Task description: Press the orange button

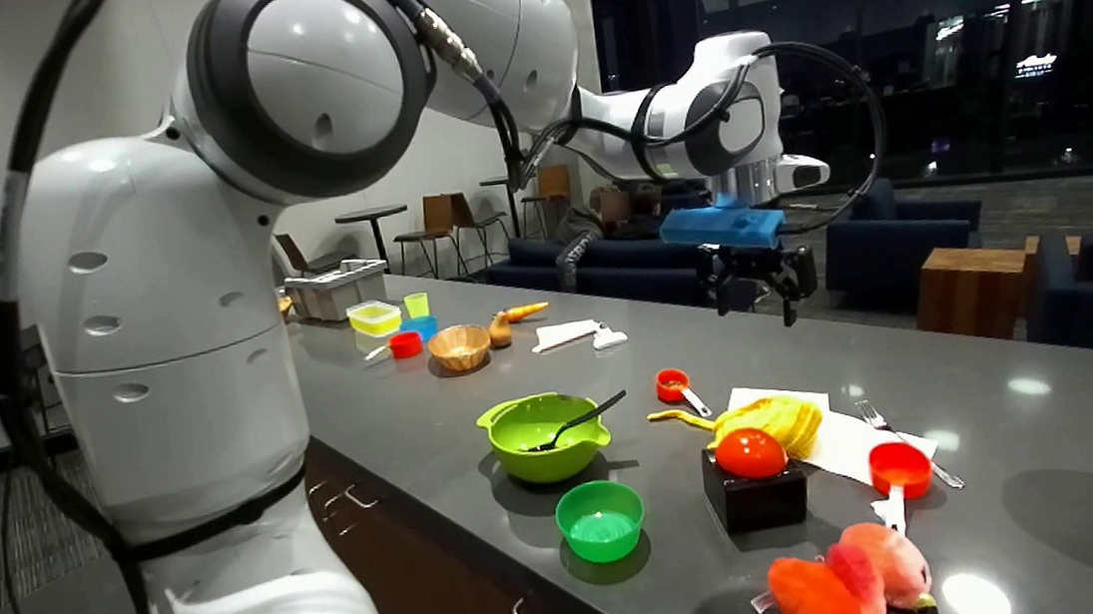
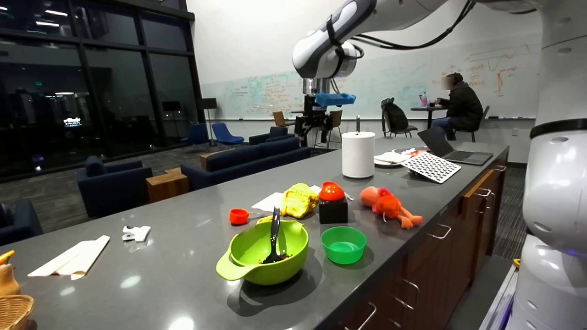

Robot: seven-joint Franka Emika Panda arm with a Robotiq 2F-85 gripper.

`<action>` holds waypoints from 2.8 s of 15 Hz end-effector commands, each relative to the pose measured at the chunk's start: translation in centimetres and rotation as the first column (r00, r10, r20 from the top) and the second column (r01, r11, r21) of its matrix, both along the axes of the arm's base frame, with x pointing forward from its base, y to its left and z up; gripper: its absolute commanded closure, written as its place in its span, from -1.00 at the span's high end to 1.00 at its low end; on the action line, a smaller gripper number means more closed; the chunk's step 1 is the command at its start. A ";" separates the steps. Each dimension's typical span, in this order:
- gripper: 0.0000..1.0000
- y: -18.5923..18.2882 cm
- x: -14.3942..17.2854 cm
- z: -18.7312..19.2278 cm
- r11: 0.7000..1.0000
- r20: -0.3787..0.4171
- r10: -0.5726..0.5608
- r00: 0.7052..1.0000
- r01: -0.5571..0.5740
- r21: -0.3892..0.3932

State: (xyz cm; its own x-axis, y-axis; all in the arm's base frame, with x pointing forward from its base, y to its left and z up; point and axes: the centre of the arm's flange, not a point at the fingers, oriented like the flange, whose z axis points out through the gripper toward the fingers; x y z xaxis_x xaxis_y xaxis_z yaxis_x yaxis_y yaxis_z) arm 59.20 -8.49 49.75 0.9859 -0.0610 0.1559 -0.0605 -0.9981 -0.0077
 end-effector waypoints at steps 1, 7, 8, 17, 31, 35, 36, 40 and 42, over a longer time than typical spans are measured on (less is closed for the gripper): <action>0.39 0.1 -0.3 0.3 0.999 -0.038 -0.042 0.998 0.041 -0.006; -0.57 0.2 -0.4 0.0 0.997 -0.073 -0.081 0.994 0.081 0.003; -0.70 0.2 -0.4 -0.1 0.996 -0.074 -0.087 0.993 0.088 0.003; -1.00 0.4 -1.0 -0.2 0.988 -0.164 -0.151 0.975 0.154 0.010; -1.00 0.3 -1.1 -0.3 0.972 -0.190 -0.234 0.954 0.227 -0.056; -1.00 0.4 -1.4 -0.4 0.971 -0.240 -0.241 0.940 0.234 -0.054; -1.00 0.5 -1.5 -0.3 0.970 -0.262 -0.242 0.934 0.236 -0.056; -0.48 1.0 -1.4 0.8 0.978 -0.293 -0.207 0.933 0.209 -0.026; -0.37 1.1 -0.8 2.0 0.989 -0.210 -0.145 0.967 0.138 -0.044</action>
